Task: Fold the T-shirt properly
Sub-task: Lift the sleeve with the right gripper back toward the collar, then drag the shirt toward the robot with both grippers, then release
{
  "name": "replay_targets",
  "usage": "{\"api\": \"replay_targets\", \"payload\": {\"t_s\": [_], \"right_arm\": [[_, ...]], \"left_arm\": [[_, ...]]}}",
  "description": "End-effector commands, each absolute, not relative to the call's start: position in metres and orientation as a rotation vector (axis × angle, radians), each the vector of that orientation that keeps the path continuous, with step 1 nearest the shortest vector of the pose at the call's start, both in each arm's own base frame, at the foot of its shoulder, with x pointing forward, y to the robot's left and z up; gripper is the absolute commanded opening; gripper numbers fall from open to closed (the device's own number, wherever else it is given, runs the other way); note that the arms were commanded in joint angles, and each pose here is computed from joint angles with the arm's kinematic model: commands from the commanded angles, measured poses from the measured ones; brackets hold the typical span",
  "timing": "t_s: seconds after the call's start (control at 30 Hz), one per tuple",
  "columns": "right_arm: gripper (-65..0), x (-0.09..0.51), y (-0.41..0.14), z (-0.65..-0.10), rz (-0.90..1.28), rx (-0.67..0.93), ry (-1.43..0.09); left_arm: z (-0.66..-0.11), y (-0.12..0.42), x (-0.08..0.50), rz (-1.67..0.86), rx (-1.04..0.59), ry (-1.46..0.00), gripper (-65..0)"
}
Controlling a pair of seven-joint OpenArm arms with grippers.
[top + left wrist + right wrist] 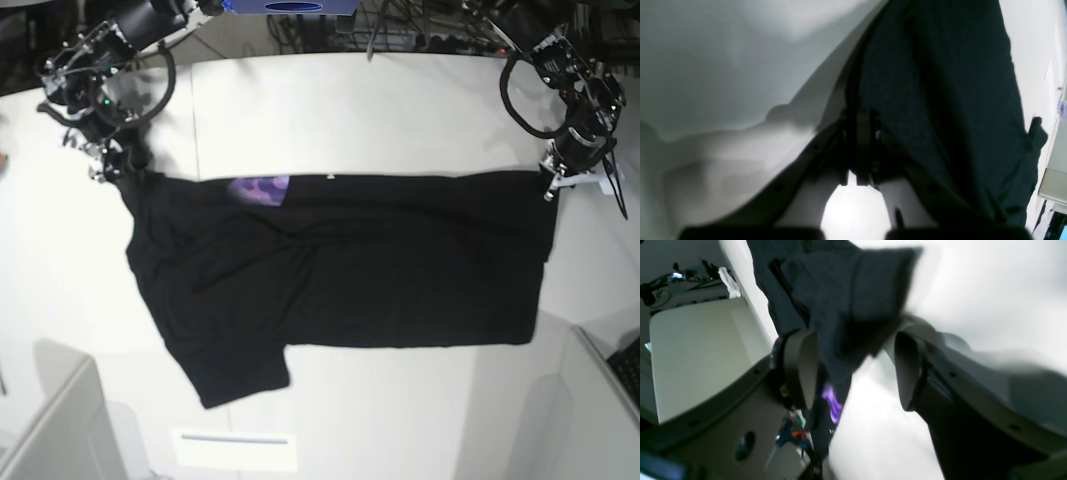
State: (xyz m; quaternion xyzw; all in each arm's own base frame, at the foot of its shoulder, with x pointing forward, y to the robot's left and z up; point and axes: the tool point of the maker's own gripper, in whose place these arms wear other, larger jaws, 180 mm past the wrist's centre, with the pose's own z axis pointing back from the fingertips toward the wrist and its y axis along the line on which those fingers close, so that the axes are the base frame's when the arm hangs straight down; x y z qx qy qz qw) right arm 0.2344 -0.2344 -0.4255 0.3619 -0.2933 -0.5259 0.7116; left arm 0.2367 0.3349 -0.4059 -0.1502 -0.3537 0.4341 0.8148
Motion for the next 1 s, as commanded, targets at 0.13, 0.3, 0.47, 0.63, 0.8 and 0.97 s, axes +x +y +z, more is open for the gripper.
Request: {"api": "replay_targets", "payload": {"t_s": [0.13,0.3,0.47,0.63,0.8,0.97], "right_arm": [[-32.3,0.246,-0.251,-0.418,-1.145,0.740,-0.697],[-32.3,0.244,-0.244,-0.419,-1.131,0.760,-0.666],[-32.3,0.240,-0.238,-0.421,-1.117,0.770,-0.629],[-35.6,0.241,-0.236,-0.434,-1.154,0.784,-0.611],[-61.2,0.251,-0.231,-0.449,-1.131,0.787,-0.574],[-65.0,0.262,-0.252,-0.433,-1.090,0.741,-0.639]], "left_arm": [[-0.387,0.348,0.247,0.865,-0.293,-0.805,-65.0],[-0.387,0.348,0.247,0.863,-0.293,-0.804,-65.0],[-0.390,0.346,0.243,0.863,-0.293,-0.792,-65.0],[-0.389,0.347,0.243,0.862,-0.290,-0.792,-65.0],[-0.388,0.349,0.243,0.859,-0.285,-0.793,-65.0],[-0.382,0.358,0.237,0.815,-0.261,-0.750,-65.0]]}}
